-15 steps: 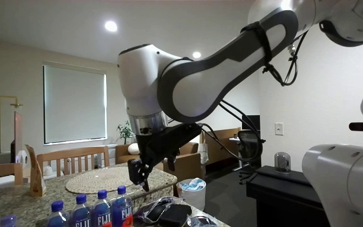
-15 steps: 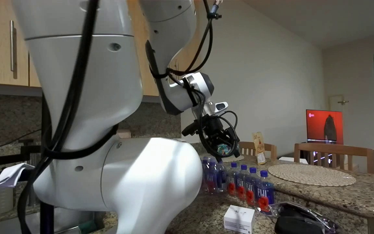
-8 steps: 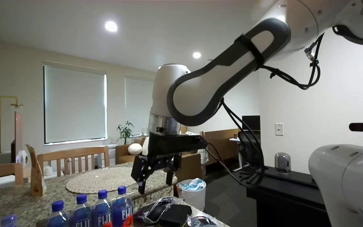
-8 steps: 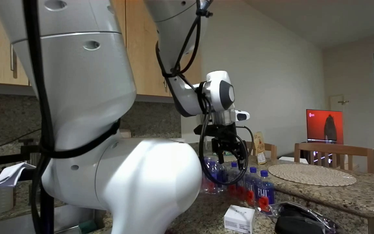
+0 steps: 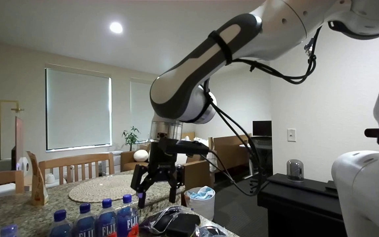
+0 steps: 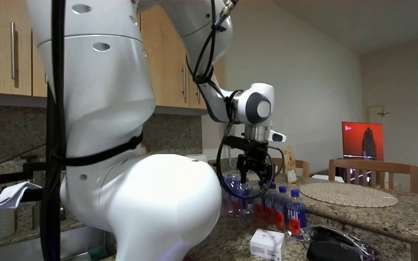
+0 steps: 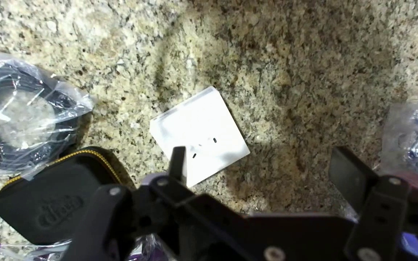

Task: Put the black object in the purse

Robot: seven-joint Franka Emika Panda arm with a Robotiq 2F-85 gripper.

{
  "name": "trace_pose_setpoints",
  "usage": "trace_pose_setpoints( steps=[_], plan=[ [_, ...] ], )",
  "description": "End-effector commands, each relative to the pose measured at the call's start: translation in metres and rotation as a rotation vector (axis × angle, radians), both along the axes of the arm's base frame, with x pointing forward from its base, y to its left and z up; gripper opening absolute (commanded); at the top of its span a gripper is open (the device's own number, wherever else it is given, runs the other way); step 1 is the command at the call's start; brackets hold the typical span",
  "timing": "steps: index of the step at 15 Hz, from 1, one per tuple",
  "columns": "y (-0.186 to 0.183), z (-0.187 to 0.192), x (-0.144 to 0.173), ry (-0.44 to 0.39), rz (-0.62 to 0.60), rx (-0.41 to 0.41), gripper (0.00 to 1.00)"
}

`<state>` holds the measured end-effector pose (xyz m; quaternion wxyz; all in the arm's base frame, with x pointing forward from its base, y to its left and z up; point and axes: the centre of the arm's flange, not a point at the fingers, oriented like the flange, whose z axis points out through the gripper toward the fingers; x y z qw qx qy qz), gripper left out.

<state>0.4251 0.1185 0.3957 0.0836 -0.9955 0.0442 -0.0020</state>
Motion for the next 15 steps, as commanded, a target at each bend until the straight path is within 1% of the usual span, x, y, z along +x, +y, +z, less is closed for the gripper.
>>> trace_pose_setpoints(
  steps=[1, 2, 5, 15],
  plan=[
    [0.0100, -0.0006, 0.0126, 0.036, -0.002, -0.032, 1.00],
    [0.0061, -0.0012, 0.0052, 0.013, 0.006, -0.026, 1.00],
    [0.0102, -0.0038, 0.0096, 0.017, 0.011, -0.039, 1.00],
    [0.0094, -0.0046, 0.0103, 0.019, 0.009, -0.040, 1.00]
  ],
)
